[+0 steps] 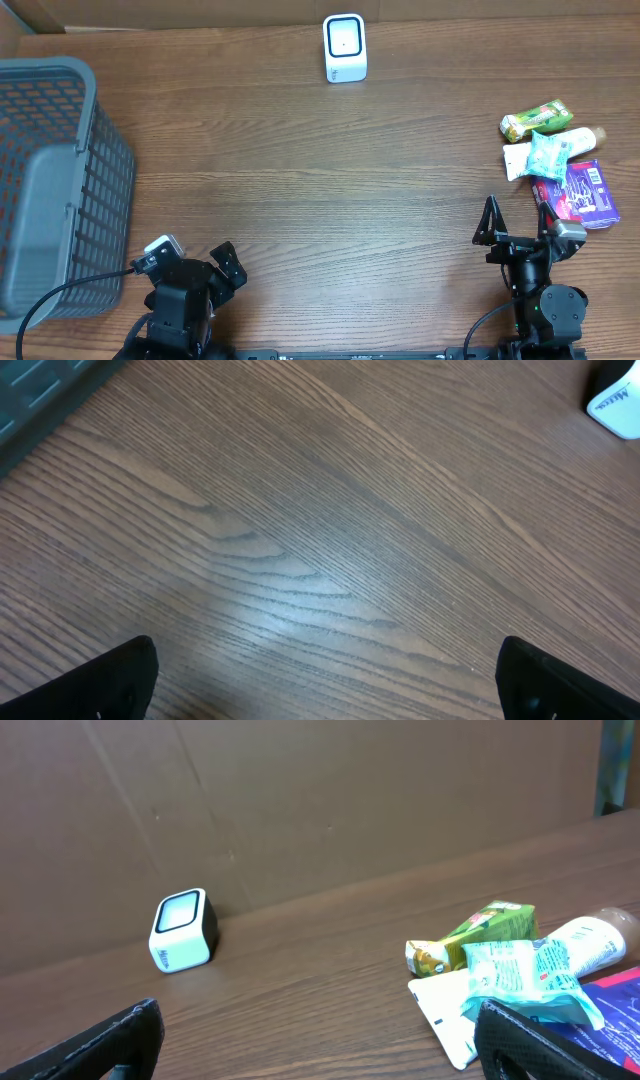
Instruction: Scan the item barcode
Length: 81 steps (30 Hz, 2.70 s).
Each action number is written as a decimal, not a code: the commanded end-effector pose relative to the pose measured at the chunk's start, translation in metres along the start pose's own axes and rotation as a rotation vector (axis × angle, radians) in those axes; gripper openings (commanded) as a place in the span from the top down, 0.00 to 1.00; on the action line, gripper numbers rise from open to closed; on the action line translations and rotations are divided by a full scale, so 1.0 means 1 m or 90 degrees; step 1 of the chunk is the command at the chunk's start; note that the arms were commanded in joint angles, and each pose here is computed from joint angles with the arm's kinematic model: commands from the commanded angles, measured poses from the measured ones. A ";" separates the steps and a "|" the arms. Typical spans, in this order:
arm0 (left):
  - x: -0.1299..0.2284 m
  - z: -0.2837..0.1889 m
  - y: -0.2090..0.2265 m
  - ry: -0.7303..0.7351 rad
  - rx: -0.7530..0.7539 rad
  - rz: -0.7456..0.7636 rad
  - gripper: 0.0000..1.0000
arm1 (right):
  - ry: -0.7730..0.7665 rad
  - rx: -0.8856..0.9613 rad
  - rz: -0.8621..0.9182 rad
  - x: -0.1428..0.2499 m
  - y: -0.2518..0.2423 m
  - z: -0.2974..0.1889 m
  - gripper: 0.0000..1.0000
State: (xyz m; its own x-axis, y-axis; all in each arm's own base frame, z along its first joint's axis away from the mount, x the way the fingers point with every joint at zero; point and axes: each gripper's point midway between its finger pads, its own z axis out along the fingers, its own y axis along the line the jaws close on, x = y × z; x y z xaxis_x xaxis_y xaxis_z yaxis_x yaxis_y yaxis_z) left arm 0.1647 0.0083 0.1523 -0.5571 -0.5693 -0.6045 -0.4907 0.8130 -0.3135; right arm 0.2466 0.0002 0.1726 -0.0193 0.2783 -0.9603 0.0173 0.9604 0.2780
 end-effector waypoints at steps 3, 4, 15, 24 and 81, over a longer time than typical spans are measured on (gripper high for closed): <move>0.000 0.000 0.002 -0.003 -0.003 -0.004 0.01 | -0.005 -0.002 -0.003 0.001 0.000 0.000 0.00; 0.000 0.000 0.002 -0.003 -0.003 -0.004 0.00 | -0.005 -0.002 -0.003 0.001 0.000 0.000 0.00; -0.033 0.010 -0.005 -0.129 0.006 0.024 0.00 | -0.005 -0.002 -0.003 0.001 0.000 0.000 0.00; -0.077 0.002 -0.066 -0.398 0.194 0.304 0.01 | -0.005 -0.002 -0.003 0.001 0.000 0.000 0.00; -0.048 0.050 -0.043 -0.476 0.139 0.465 0.00 | -0.005 -0.002 -0.003 0.001 0.000 0.000 0.00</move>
State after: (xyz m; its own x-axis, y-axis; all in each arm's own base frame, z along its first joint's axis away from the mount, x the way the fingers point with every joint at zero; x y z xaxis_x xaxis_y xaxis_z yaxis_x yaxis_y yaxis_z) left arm 0.2459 0.0086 0.1599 -0.0854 0.2169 -0.9725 -0.0430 0.9743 0.2211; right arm 0.2466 0.0003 0.1727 -0.0192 0.2775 -0.9605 0.0165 0.9607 0.2772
